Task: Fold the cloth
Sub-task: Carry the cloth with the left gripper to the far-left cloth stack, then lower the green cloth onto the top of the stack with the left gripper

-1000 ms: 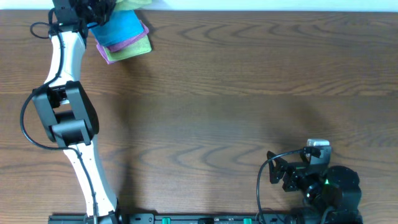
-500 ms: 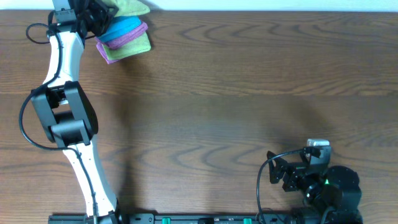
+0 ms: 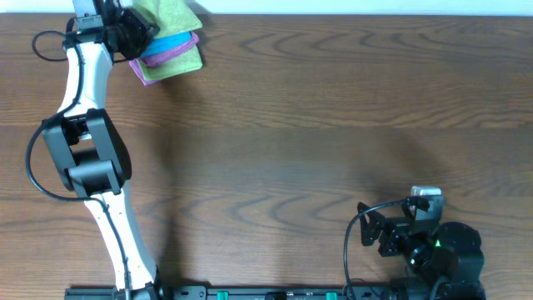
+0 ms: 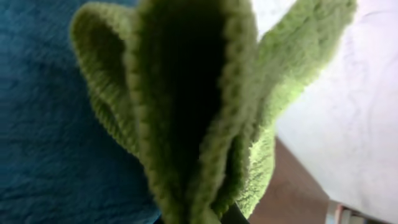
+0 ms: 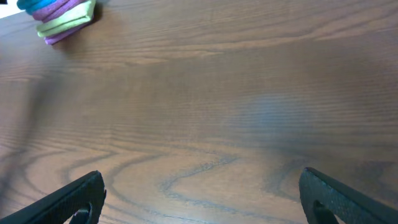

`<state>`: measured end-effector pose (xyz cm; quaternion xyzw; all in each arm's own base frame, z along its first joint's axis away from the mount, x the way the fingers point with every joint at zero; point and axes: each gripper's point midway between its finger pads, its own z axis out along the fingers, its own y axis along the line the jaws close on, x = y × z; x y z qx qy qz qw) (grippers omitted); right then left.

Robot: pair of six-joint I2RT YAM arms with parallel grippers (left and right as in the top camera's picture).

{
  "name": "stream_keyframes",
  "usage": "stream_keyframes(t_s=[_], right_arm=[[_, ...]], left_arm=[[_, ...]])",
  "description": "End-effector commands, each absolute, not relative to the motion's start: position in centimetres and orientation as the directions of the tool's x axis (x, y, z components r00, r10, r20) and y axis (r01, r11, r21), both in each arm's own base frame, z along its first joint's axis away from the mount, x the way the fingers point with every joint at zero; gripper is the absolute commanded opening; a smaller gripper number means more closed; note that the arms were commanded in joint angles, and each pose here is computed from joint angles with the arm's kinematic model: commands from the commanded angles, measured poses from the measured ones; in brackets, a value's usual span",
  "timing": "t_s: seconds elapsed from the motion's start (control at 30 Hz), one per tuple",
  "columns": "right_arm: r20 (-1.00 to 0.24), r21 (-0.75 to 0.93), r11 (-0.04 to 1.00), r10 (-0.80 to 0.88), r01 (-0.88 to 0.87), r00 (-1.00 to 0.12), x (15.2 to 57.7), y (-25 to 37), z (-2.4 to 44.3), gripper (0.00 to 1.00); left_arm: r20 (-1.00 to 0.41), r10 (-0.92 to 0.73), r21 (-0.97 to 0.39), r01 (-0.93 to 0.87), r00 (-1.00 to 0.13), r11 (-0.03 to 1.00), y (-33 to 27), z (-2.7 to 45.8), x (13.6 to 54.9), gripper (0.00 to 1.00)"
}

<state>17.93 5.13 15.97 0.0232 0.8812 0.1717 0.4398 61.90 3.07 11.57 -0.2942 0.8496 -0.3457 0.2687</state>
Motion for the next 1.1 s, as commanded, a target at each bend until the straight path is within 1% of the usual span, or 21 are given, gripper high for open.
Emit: stream_keyframes(t_s=[0.0, 0.23, 0.37, 0.5, 0.57, 0.6, 0.9, 1.0, 1.07], right_arm=[[-0.763, 0.334, 0.938, 0.211, -0.092, -0.611, 17.9, 5.0, 15.9, 0.99], [-0.763, 0.333, 0.938, 0.211, -0.092, -0.611, 17.9, 5.0, 15.9, 0.99], [-0.763, 0.333, 0.938, 0.211, -0.092, -0.611, 17.9, 5.0, 15.9, 0.99], [-0.763, 0.334, 0.938, 0.211, -0.092, -0.611, 17.9, 5.0, 15.8, 0.99], [-0.763, 0.334, 0.938, 0.211, -0.092, -0.611, 17.9, 5.0, 15.9, 0.99], [-0.763, 0.334, 0.938, 0.211, -0.092, -0.611, 17.9, 5.0, 15.9, 0.99], [-0.763, 0.334, 0.938, 0.211, -0.092, -0.611, 17.9, 5.0, 15.9, 0.99], [-0.763, 0.334, 0.938, 0.211, -0.092, -0.611, 17.9, 5.0, 15.8, 0.99], [-0.763, 0.334, 0.938, 0.211, -0.092, -0.611, 17.9, 5.0, 15.9, 0.99]], left_arm=[[-0.305, -0.665, -0.706, -0.307, -0.682, 0.638, 4.5, 11.2, 62.1, 0.05], [-0.312, -0.657, -0.679, -0.323, -0.686, 0.659, 4.9, 10.6, 61.7, 0.06], [-0.313, -0.657, -0.679, -0.322, -0.686, 0.66, 4.9, 10.6, 61.7, 0.15], [-0.313, -0.657, -0.679, -0.322, -0.686, 0.66, 4.9, 10.7, 61.7, 0.15], [-0.312, -0.657, -0.68, -0.322, -0.686, 0.659, 4.9, 10.7, 61.7, 0.2], [-0.312, -0.657, -0.68, -0.322, -0.686, 0.659, 4.9, 10.7, 61.7, 0.2], [-0.287, -0.654, -0.686, -0.326, -0.7, 0.65, 4.5, 10.5, 61.3, 0.22], [-0.27, -0.655, -0.683, -0.339, -0.706, 0.647, 4.4, 10.2, 60.9, 0.21], [-0.248, -0.656, -0.678, -0.356, -0.712, 0.643, 4.3, 9.9, 60.5, 0.18]])
